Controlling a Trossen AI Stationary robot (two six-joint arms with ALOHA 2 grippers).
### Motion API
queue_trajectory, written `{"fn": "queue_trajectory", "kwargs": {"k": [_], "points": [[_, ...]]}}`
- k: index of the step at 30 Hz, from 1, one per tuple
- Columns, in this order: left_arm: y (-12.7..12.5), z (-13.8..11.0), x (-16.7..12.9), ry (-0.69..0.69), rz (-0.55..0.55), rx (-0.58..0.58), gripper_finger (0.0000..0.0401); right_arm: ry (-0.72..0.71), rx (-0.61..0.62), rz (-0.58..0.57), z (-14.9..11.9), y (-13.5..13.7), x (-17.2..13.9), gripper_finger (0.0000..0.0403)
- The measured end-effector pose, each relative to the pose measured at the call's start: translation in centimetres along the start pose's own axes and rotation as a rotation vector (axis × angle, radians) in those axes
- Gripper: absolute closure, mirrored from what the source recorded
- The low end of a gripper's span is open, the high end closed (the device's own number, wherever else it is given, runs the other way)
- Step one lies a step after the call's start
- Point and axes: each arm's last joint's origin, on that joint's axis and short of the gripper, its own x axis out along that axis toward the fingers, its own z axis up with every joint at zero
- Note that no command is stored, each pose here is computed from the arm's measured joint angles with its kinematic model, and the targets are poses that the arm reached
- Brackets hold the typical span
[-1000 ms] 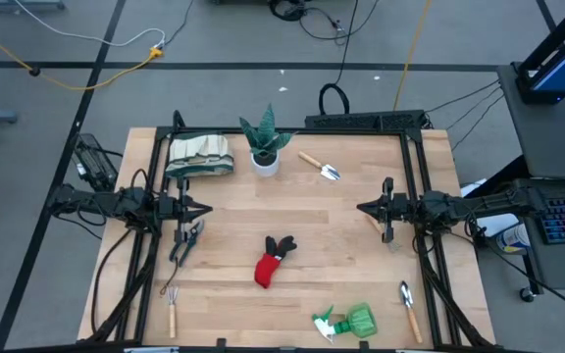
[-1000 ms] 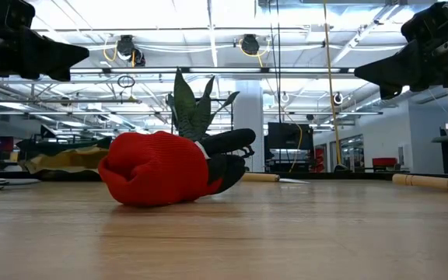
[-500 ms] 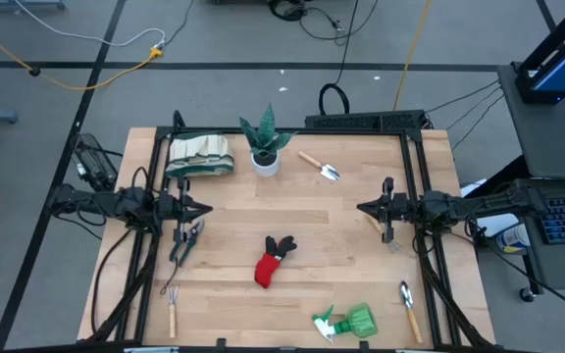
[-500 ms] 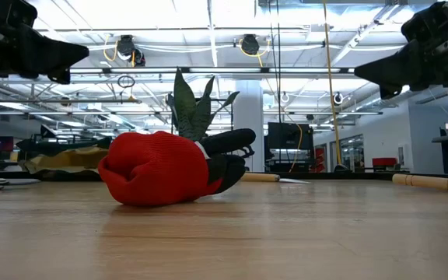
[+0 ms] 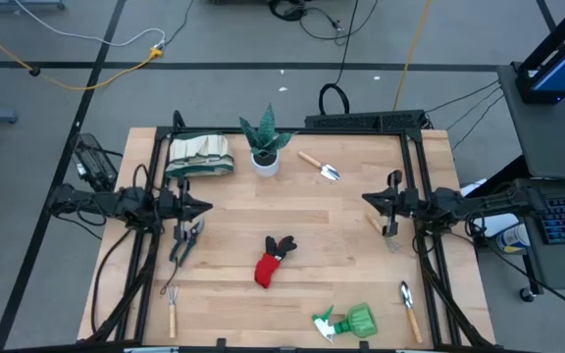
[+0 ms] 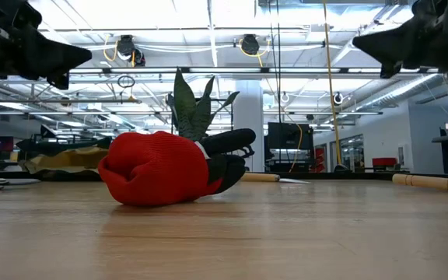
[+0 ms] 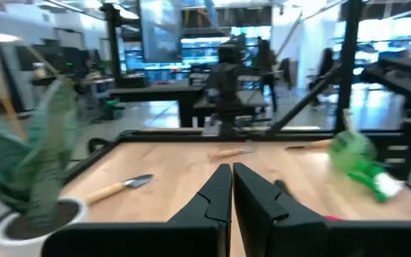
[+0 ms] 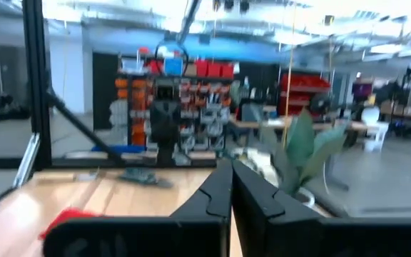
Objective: Pick & Place Garden tools in Gardening bag
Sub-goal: Prepare the gardening bag
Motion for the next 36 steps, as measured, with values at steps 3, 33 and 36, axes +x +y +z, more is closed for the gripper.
{"fn": "queue_trajectory", "kwargs": {"k": [3, 33, 36], "points": [[0.4, -0.2, 0.0, 0.026, 0.125, 0.003, 0.038, -0.031, -0.015, 0.0, 0.3, 0.0, 0.0, 0.0403], [0.1, 0.7, 2.1, 0.078, 0.201, 0.106, 0.0252, -0.101, -0.046, -0.016, 0.5, 0.4, 1.5, 0.0269], [0.1, 1.5, 2.9, 0.133, 0.225, 0.113, 0.0237, -0.097, -0.054, -0.016, 0.5, 0.4, 1.7, 0.0275]]}}
